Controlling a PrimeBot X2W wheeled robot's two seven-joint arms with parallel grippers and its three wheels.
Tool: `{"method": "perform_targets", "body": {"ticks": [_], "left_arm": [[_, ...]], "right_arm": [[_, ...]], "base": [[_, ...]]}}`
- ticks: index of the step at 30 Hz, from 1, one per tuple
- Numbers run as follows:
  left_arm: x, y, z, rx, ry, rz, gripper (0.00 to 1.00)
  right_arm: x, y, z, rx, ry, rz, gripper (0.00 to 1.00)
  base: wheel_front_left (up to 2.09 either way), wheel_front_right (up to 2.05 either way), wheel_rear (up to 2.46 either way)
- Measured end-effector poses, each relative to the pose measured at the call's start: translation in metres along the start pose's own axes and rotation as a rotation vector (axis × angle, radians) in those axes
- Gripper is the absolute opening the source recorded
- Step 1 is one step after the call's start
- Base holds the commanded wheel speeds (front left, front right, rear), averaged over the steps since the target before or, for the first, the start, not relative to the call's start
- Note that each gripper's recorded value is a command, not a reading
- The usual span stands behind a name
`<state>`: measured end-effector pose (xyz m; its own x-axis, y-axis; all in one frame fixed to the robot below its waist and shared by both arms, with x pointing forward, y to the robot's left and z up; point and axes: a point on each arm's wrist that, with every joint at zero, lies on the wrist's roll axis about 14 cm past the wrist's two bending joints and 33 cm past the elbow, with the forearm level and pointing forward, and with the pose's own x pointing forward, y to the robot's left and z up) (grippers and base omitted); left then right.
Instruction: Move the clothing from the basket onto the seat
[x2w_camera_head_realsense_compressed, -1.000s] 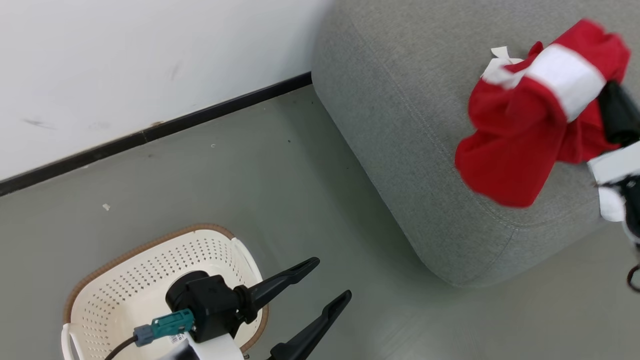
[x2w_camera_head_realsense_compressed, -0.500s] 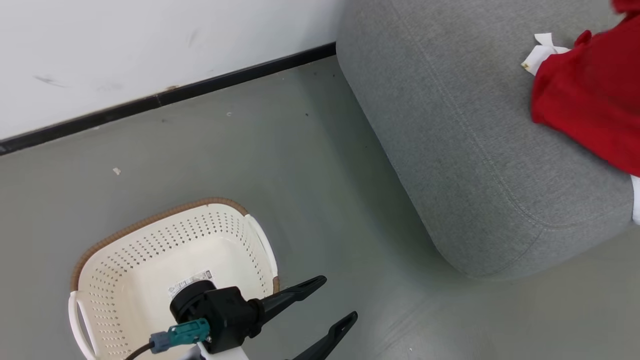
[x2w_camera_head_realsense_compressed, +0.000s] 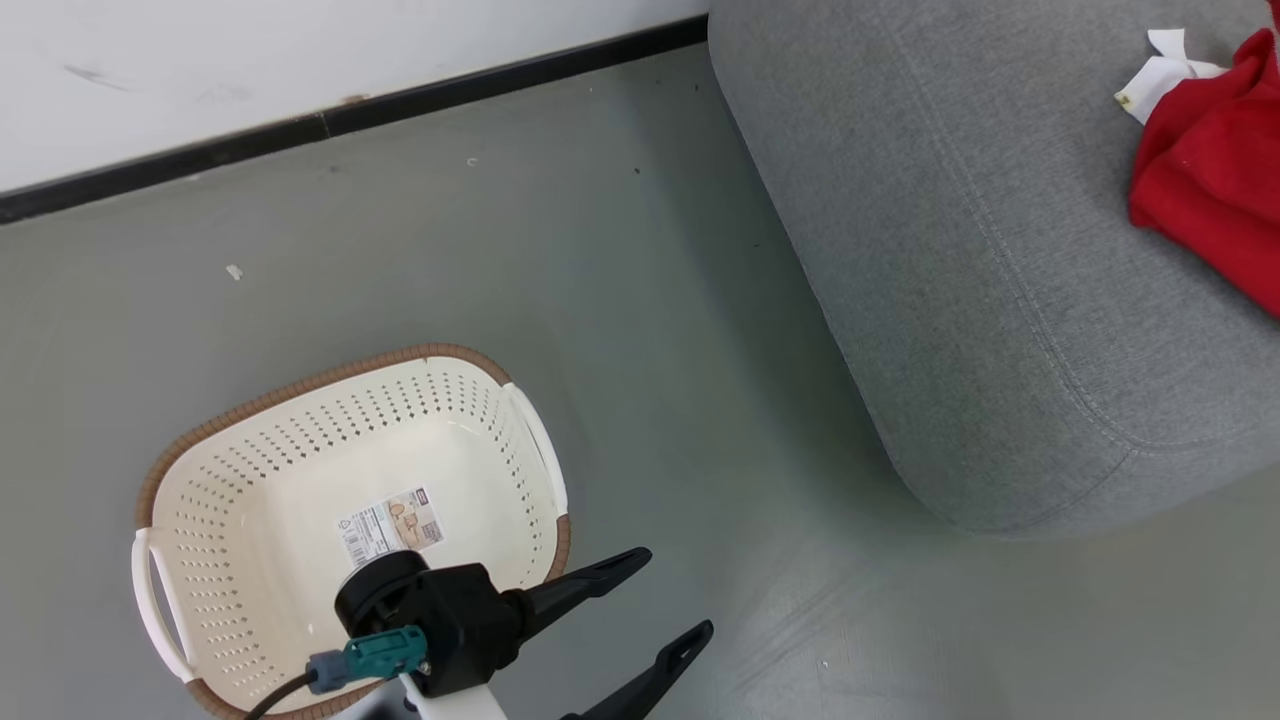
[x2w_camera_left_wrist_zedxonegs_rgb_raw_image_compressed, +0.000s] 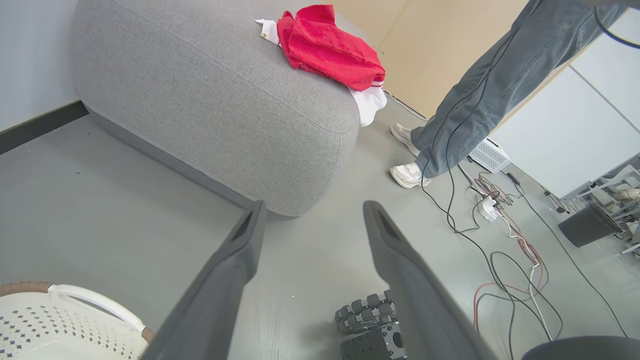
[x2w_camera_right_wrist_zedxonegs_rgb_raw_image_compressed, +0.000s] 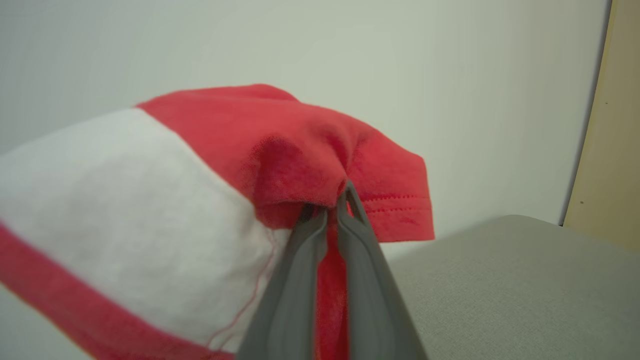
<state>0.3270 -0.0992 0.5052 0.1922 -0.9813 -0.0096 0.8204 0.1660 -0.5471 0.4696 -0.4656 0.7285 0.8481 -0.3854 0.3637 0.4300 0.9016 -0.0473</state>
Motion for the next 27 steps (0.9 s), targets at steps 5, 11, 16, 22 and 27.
{"method": "perform_targets", "body": {"ticks": [5, 11, 16, 22, 27], "left_arm": [[-0.001, 0.013, -0.006, -0.024, 0.014, 0.023, 1.0], [0.001, 0.023, -0.01, -0.044, 0.025, 0.019, 1.0], [0.003, 0.03, -0.011, -0.057, 0.022, 0.022, 1.0], [0.004, 0.04, -0.02, -0.069, 0.043, 0.027, 1.0], [0.008, 0.045, -0.02, -0.077, 0.041, 0.019, 1.0]], "right_arm": [[0.001, -0.004, -0.03, 0.014, 0.066, -0.031, 0.0], [-0.007, -0.015, -0.074, 0.132, 0.159, -0.12, 0.0], [-0.012, -0.028, -0.091, 0.157, 0.192, -0.177, 0.0], [-0.025, -0.053, -0.112, 0.179, 0.252, -0.268, 0.0], [-0.032, -0.056, -0.129, 0.151, 0.309, -0.282, 0.0]], "base": [[0.0, 0.0, 0.0], [0.0, 0.0, 0.0], [0.0, 0.0, 0.0], [0.0, 0.0, 0.0], [0.0, 0.0, 0.0]]}}
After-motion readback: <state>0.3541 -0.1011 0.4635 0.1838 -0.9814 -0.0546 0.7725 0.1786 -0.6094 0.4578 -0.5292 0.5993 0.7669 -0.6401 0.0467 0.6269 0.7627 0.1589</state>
